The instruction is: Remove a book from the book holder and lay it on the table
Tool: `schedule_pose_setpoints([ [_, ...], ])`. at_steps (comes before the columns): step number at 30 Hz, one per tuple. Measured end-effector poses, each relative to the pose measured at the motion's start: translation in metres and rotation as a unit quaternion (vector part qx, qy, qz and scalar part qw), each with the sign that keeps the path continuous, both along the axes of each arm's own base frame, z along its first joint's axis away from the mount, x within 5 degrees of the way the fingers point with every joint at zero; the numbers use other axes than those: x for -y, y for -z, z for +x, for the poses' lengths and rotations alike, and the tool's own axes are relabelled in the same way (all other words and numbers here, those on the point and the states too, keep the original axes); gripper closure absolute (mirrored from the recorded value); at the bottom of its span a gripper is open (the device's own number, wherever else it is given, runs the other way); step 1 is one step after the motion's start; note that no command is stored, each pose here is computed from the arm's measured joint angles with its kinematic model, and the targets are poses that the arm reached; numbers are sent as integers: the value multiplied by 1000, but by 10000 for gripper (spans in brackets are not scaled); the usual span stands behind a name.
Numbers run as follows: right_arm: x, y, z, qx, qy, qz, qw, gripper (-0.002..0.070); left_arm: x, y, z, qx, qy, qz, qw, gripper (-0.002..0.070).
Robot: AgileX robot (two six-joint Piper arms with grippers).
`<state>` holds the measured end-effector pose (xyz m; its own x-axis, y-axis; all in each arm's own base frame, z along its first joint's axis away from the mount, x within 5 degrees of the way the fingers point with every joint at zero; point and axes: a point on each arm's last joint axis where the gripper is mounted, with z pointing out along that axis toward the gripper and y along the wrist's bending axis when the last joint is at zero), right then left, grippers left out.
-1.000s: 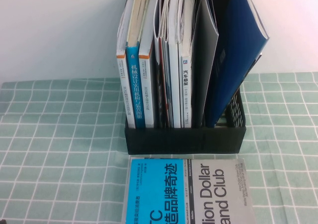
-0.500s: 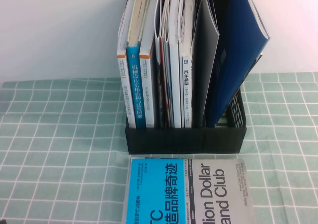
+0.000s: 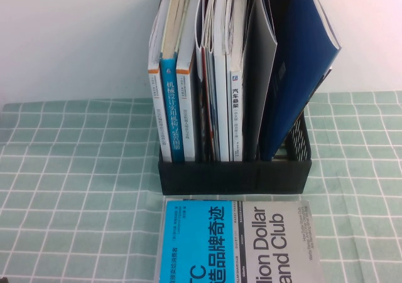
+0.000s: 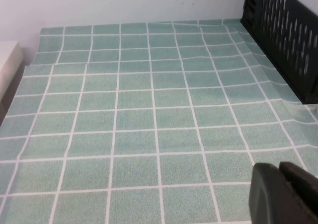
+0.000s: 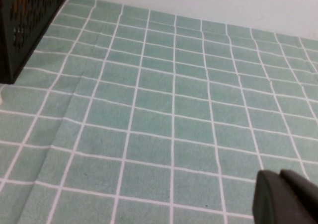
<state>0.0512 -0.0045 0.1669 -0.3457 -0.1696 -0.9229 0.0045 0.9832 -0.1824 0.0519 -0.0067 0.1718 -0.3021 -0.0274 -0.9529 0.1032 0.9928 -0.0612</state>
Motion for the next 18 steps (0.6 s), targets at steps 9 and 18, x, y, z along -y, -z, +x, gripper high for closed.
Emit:
schedule_pose_setpoints([
  [9,0,0,0,-1,1,1,1000,678,0,0,0,-1,0,0,1000,677],
  [18,1,0,0,-2,7,1,1000,678,0,0,0,-1,0,0,1000,677],
])
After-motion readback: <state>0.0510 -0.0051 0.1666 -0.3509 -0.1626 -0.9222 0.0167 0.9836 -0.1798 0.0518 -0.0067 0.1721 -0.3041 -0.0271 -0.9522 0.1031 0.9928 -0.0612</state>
